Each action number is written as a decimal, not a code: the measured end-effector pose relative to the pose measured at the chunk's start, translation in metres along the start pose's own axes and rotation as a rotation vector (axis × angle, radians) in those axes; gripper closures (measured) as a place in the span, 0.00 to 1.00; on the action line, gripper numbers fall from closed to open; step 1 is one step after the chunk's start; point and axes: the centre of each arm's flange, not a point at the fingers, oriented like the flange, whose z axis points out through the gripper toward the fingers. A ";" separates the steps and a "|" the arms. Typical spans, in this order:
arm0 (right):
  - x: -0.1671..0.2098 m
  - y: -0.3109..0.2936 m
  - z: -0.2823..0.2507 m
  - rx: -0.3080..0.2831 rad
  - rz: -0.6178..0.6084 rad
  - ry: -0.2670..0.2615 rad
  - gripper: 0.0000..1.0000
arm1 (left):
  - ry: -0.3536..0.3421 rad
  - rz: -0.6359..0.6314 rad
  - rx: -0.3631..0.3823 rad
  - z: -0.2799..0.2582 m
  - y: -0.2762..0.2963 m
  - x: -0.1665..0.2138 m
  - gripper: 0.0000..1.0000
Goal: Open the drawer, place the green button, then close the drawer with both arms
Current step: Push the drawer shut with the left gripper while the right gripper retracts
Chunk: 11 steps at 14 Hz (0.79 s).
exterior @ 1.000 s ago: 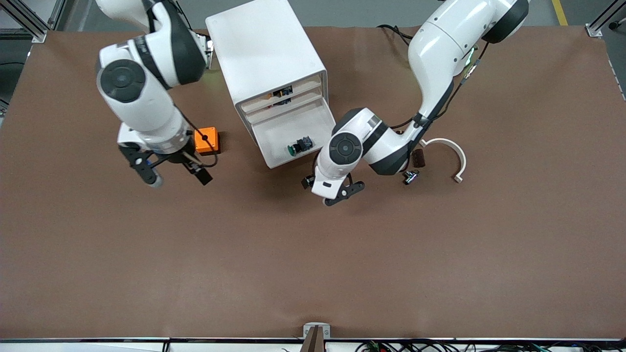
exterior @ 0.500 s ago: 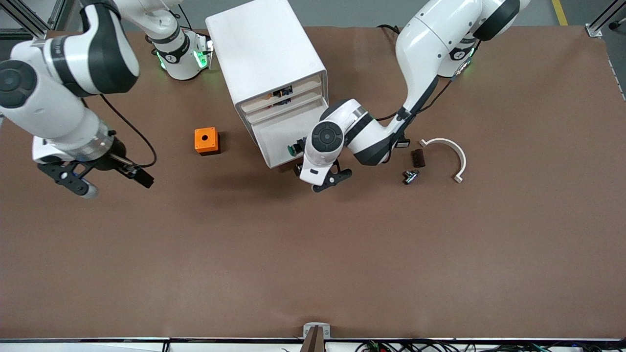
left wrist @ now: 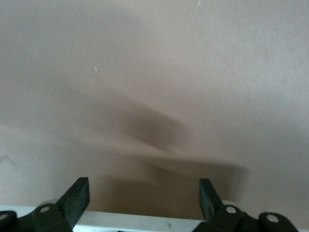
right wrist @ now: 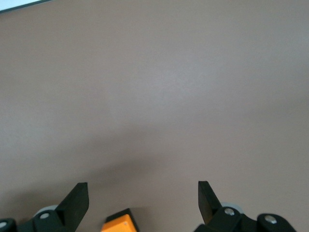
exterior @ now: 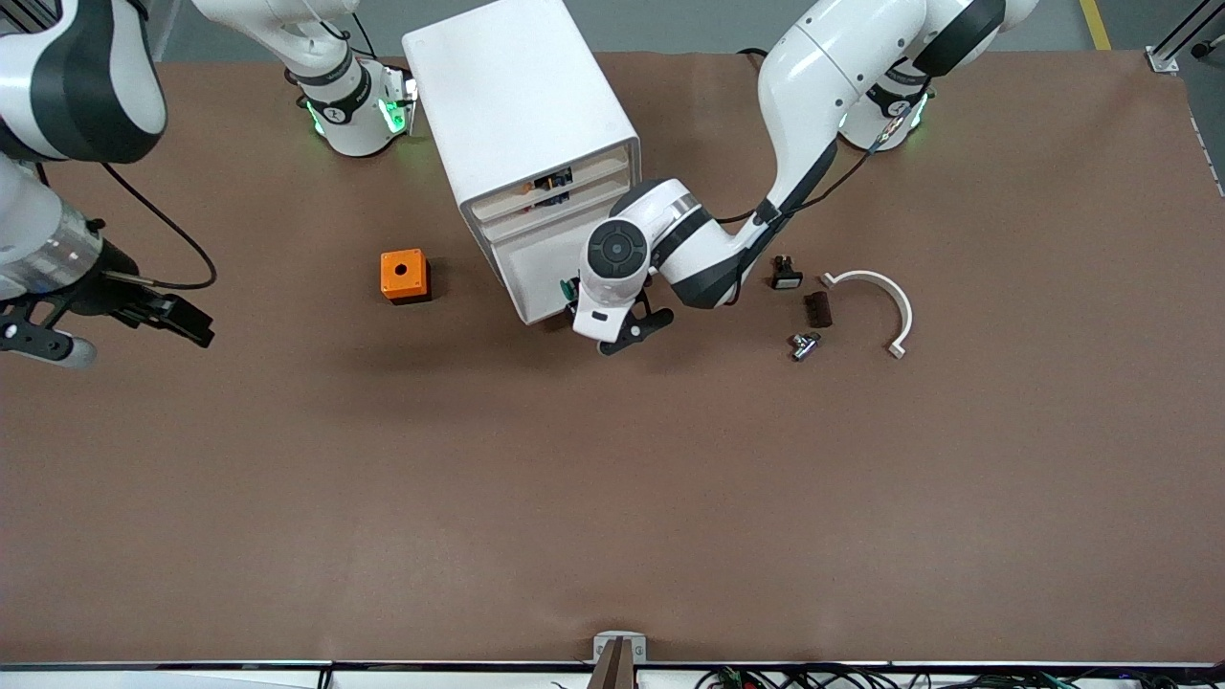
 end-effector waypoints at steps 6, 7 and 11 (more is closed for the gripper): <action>-0.002 0.010 -0.041 -0.002 -0.060 -0.007 0.00 | -0.116 -0.022 -0.013 0.003 0.005 -0.035 0.00; -0.001 0.010 -0.048 -0.001 -0.067 0.002 0.00 | -0.138 -0.024 -0.013 0.004 0.005 -0.041 0.00; 0.001 0.013 -0.064 0.004 -0.132 0.032 0.00 | -0.202 -0.038 0.004 0.016 0.004 -0.058 0.00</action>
